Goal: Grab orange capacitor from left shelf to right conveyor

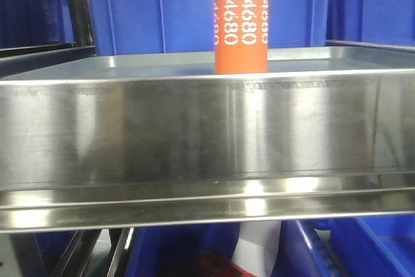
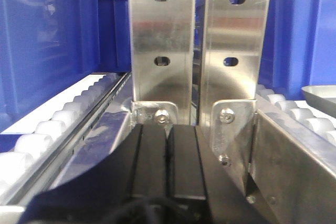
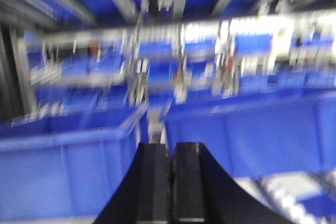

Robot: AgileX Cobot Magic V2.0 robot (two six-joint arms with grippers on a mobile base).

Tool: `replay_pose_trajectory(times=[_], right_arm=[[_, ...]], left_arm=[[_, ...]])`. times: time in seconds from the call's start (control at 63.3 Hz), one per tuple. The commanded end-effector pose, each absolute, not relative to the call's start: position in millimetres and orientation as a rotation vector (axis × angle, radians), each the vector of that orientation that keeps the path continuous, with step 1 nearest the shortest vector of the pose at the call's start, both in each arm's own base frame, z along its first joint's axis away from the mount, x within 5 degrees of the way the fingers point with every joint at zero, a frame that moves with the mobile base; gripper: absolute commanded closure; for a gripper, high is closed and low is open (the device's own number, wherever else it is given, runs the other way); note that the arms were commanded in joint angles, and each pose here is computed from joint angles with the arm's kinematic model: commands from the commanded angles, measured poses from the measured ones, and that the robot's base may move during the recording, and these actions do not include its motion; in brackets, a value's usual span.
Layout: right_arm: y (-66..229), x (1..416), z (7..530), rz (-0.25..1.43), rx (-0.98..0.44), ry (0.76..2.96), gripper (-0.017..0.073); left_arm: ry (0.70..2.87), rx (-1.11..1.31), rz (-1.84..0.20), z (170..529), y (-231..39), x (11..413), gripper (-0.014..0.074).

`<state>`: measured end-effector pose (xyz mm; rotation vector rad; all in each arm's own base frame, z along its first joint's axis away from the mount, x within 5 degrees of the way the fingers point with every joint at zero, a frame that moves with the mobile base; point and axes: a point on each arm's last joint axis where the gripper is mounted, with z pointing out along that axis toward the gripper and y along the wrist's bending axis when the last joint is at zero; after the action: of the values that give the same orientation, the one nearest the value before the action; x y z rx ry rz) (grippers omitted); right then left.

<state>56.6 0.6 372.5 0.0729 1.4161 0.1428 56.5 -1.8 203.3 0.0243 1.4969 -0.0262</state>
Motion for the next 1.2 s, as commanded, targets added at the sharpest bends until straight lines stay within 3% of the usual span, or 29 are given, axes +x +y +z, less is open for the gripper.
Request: replay_pose_trajectory(times=[0.0, 0.19, 0.269, 0.348, 0.427, 0.569, 1.043, 1.106, 1.185], right_arm=[[9, 82, 399, 0.188, 0.001, 1.483, 0.0506], [55, 132, 411, 0.373, -0.214, 1.636, 0.0466], [82, 149, 404, 0.402, -0.345, 1.69, 0.0316], [107, 164, 390, 0.422, -0.444, 1.752, 0.0076], [125, 175, 375, 0.436, -0.501, 1.806, -0.0083], [150, 192, 354, 0.456, -0.555, 1.859, -0.0065], [189, 235, 304, 0.494, -0.583, 1.902, -0.0052], [192, 238, 300, 0.499, -0.585, 1.898, 0.0031], [194, 239, 300, 0.512, -0.583, 1.875, 0.0279]], left_arm=[[1.415, 0.024, -0.037, 213, -2, 56, 0.0699], [1.415, 0.024, -0.037, 213, -2, 56, 0.0699], [1.415, 0.024, -0.037, 213, -2, 56, 0.0699], [1.415, 0.024, -0.037, 213, -2, 56, 0.0699], [1.415, 0.024, -0.037, 213, -2, 56, 0.0699], [1.415, 0.024, -0.037, 213, -2, 56, 0.0699], [1.415, 0.024, -0.037, 213, -2, 56, 0.0699], [1.415, 0.024, -0.037, 213, -2, 56, 0.0699], [1.415, 0.024, -0.037, 213, -2, 56, 0.0699]])
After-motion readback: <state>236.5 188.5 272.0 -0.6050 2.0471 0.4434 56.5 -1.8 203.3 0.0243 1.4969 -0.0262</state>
